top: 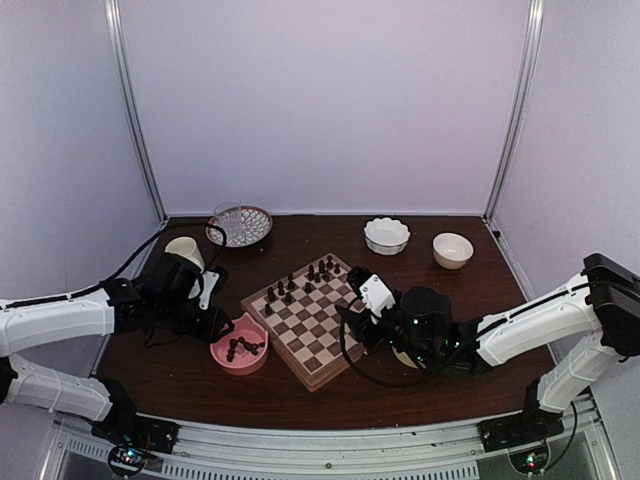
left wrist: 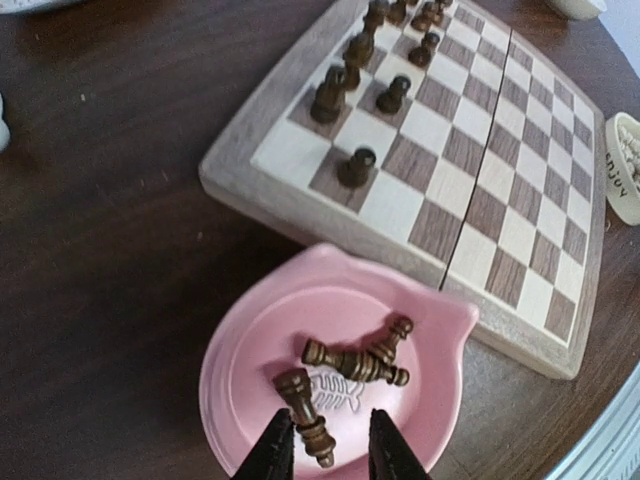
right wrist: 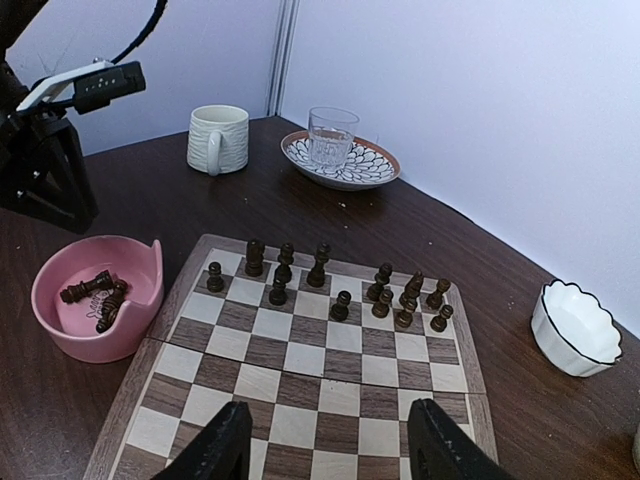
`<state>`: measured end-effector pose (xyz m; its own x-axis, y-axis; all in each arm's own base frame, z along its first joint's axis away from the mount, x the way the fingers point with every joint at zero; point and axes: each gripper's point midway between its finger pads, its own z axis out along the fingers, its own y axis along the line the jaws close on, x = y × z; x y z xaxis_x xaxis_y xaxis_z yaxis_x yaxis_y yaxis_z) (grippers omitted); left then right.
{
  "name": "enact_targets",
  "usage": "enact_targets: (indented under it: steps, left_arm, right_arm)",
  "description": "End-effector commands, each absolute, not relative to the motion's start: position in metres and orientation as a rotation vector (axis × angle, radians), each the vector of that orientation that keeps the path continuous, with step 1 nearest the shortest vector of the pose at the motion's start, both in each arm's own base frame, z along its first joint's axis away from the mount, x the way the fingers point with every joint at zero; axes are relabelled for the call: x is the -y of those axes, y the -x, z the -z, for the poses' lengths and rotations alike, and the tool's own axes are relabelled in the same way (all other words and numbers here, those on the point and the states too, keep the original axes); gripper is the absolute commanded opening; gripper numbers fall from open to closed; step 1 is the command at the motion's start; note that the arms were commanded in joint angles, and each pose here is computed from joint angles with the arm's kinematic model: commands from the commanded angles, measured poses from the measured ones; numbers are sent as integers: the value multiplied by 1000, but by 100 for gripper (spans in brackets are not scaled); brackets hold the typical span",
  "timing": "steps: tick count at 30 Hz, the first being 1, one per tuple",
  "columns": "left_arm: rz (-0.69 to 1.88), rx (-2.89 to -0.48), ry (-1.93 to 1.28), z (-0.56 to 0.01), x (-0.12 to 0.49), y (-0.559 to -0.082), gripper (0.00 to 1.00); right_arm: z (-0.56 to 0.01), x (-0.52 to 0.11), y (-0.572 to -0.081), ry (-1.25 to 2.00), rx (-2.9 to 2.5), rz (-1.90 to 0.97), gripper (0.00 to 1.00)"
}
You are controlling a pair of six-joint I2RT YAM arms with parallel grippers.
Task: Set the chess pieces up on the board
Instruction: Pick up the king from the storage box.
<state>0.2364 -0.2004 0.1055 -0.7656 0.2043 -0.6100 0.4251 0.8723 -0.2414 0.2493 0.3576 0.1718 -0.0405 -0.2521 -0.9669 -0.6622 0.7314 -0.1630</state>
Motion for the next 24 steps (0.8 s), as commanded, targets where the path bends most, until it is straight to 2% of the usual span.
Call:
enact_targets:
  steps: [1, 6, 14, 24]
  left_arm:
    - [534, -2538, -421, -97, 208, -215, 27]
    - [322, -2615, -453, -91, 197, -209, 27]
    - [172, -2657, -445, -77, 186, -217, 27]
    - [224, -2709, -535, -55, 210, -221, 30]
  right_arm:
    - [-184, -359, -252, 732, -1600, -399, 56]
    - [-181, -362, -252, 741, -1606, -404, 56]
    - [-180, -363, -252, 747, -1607, -402, 56]
    - [-180, -363, -251, 753, -1607, -407, 56]
